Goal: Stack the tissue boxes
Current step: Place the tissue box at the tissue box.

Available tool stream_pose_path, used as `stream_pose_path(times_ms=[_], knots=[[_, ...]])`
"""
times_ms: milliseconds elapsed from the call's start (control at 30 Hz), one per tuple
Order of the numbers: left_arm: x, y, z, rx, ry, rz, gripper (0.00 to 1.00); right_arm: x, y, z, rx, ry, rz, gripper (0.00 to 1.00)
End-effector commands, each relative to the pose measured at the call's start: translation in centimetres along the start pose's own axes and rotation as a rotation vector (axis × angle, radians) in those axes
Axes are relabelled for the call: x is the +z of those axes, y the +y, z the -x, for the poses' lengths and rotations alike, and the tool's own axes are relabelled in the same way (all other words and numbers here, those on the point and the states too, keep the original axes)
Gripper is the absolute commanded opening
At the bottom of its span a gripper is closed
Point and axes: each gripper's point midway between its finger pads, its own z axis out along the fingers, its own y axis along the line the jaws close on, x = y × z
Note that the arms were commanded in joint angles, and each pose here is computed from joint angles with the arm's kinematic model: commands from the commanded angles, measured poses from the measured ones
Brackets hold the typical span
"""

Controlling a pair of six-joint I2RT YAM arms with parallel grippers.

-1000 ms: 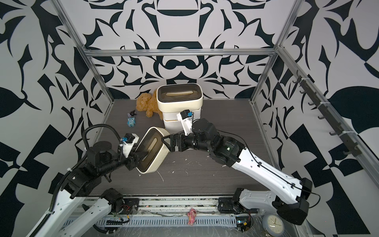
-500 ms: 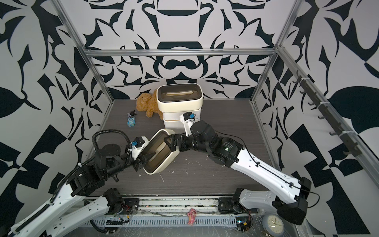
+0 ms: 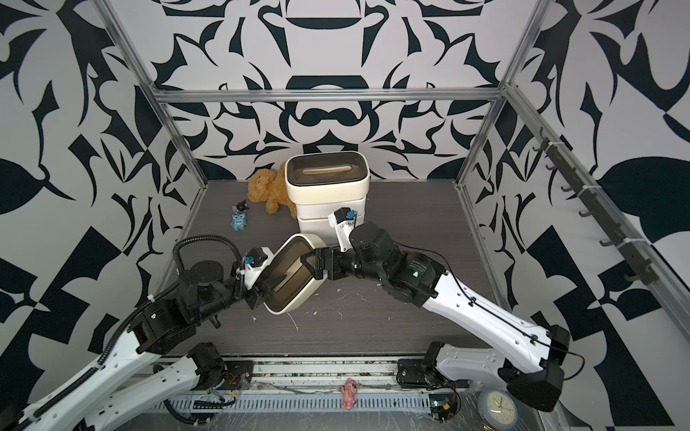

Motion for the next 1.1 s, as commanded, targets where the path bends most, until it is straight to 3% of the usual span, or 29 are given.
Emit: stream_pose_path(times_ms=[0,333,767,1067], knots=[[-0.7,0.2,2.7,-0.001,-0.125,0.008,0.51,0.1,0.4,-0.2,0.010,0.011,0.022,0.93],[-0.5,0.1,2.5,0.011,-0.133,0.004,0.52,0.3,0.5,-0.6,0.036,0.026,0.036,0.91],[0.6,0.4,1.6,0.031,-0.111,0.030,0.53,0.1,1.5,-1.2,0.050,0.059,0.095,0.72],[1.1,0.5,0.3,0.014,-0.071,0.039,0.60,-0.2,1.9,-1.0,0.021,0.060,0.103,0.55]])
